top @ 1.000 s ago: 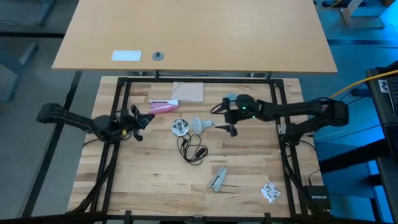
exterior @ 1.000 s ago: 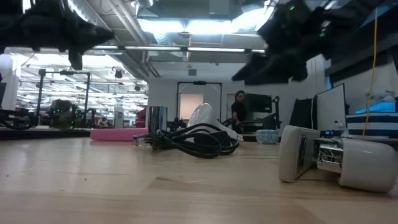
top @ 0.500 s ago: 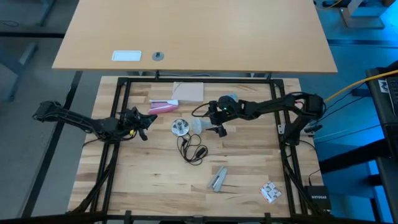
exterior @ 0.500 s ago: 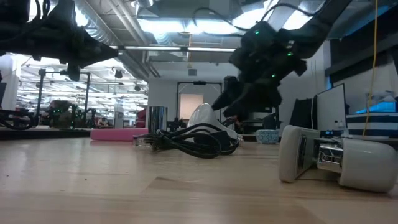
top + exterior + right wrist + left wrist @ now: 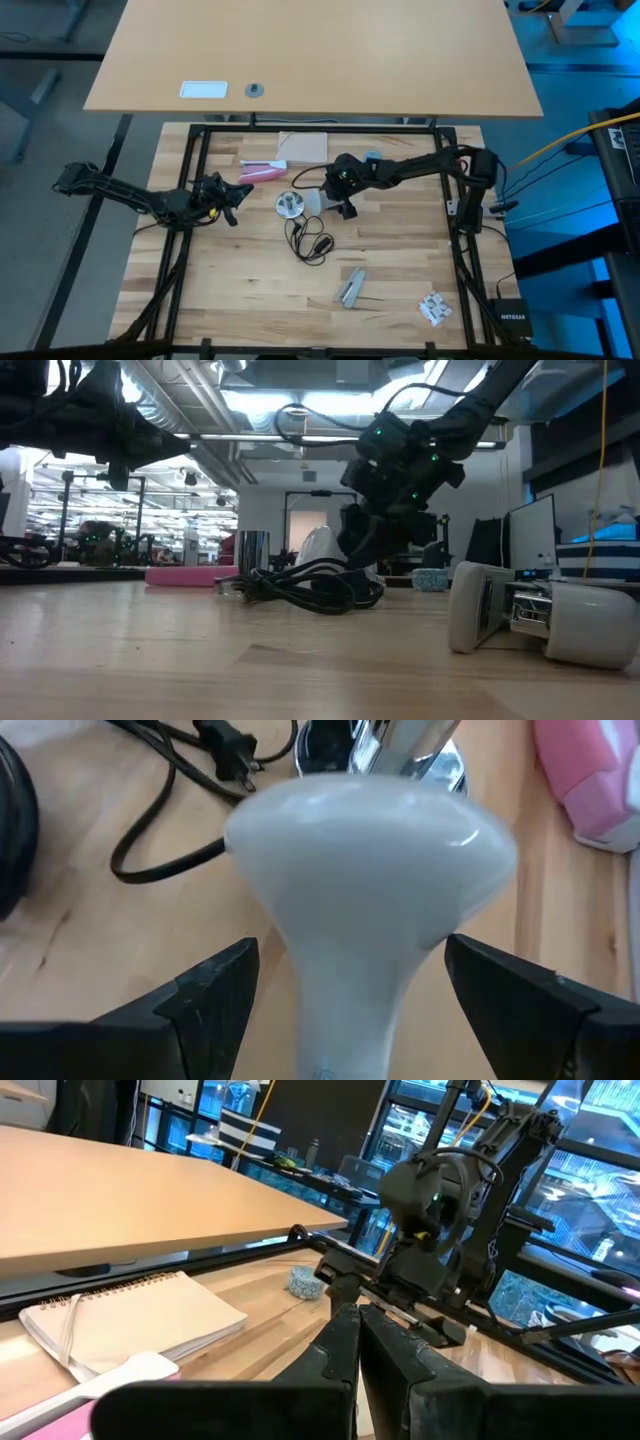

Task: Screw lightbulb
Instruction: Insert light bulb into the lamp

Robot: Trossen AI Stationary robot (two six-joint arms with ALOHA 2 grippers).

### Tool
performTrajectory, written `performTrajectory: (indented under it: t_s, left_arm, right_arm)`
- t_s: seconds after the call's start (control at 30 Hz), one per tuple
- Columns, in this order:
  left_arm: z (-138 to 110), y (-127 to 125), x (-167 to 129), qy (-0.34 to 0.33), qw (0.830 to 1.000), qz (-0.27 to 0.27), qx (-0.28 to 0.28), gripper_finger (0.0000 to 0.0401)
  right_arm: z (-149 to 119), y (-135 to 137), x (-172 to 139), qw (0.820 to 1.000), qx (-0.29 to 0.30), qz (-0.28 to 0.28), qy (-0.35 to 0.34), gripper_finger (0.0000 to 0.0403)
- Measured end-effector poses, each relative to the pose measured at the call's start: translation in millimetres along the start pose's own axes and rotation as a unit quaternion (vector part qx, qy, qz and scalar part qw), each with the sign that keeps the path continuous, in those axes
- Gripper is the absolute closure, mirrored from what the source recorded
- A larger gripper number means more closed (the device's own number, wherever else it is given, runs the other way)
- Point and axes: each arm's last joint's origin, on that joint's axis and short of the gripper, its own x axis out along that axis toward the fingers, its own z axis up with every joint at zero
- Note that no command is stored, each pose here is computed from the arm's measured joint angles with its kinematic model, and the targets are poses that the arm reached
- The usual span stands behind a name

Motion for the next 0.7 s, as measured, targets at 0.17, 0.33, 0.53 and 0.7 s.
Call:
performTrajectory:
  t_s: [0.17, 0.33, 0.53, 0.7]
  left_arm:
    - [-0.1, 0.0, 0.0, 0.000, 1.000, 0.000, 0.000, 0.0397]
    - [-0.1, 0.0, 0.0, 0.000, 1.000, 0.000, 0.000, 0.0397]
    - [-0.1, 0.0, 0.0, 0.000, 1.000, 0.000, 0.000, 0.0397]
    - [-0.1, 0.0, 0.0, 0.000, 1.000, 0.000, -0.003, 0.0397]
  right_arm:
    - [-7.5, 1.6, 8.8, 1.000, 0.006, 0.009, 0.014, 0.0079]
    - [-14.9, 3.4, 17.2, 0.999, 0.011, 0.018, 0.026, 0.0089]
    - [-12.9, 1.7, 17.7, 1.000, 0.006, 0.009, 0.015, 0.0154]
    - [-10.2, -0.1, 17.8, 1.000, 0.001, 0.000, 0.001, 0.0228]
